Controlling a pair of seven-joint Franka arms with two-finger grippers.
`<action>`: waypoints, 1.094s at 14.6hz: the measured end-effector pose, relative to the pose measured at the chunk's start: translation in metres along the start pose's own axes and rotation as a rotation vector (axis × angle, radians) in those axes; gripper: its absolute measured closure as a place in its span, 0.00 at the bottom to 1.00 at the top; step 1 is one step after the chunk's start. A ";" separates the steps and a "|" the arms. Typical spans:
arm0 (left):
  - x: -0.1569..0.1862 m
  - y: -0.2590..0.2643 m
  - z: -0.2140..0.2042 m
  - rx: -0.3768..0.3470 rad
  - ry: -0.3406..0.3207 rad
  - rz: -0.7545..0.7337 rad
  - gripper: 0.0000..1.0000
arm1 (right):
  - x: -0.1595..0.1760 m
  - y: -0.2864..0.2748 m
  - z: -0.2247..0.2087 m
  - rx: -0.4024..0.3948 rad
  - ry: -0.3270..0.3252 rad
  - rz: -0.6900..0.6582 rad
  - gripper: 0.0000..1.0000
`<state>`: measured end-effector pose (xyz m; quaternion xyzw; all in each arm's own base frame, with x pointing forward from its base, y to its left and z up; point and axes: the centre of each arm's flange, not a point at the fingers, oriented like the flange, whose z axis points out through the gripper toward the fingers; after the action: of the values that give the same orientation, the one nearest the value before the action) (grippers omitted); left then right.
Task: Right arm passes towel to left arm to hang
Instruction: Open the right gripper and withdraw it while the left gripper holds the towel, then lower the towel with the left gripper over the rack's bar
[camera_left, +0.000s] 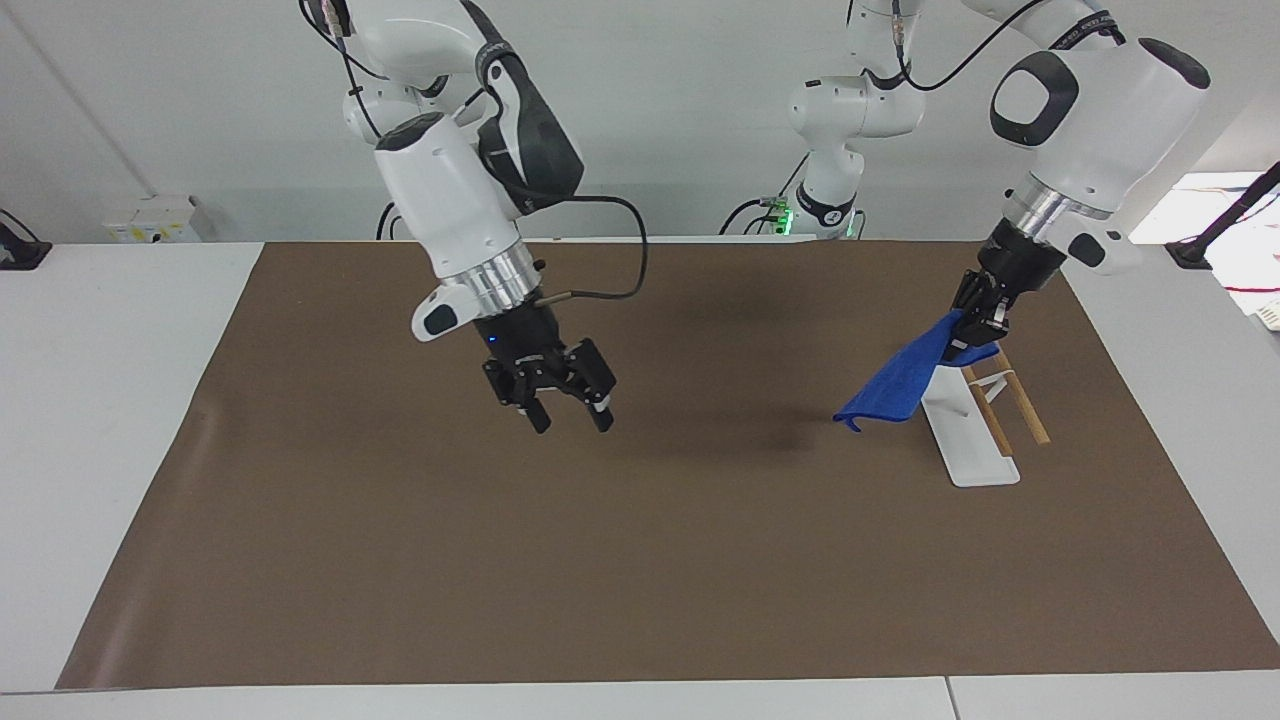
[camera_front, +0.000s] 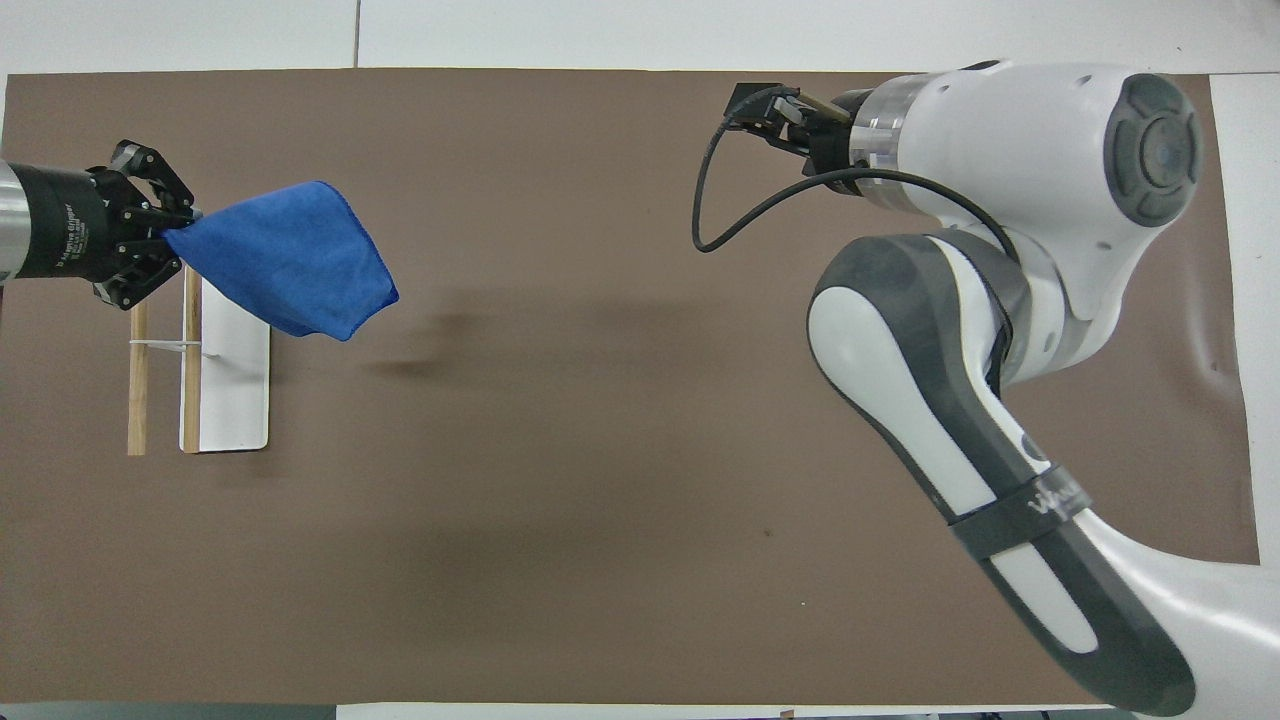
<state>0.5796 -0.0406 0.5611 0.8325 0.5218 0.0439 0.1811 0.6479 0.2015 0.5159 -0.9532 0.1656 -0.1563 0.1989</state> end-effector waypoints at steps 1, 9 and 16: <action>0.012 -0.005 0.001 -0.011 0.017 0.009 0.98 | 0.006 0.015 -0.005 -0.054 -0.025 -0.046 0.00; 0.088 -0.053 0.035 -0.037 0.113 -0.014 0.98 | 0.025 0.113 -0.114 -0.387 -0.204 -0.228 0.00; 0.158 -0.105 0.040 -0.015 0.155 -0.112 0.98 | 0.007 0.167 -0.214 -0.438 -0.331 -0.147 0.00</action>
<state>0.5723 0.1298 0.4694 0.7947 0.5797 0.1016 0.1485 0.5343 -0.0162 0.6319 -0.9955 0.0911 0.0272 0.0007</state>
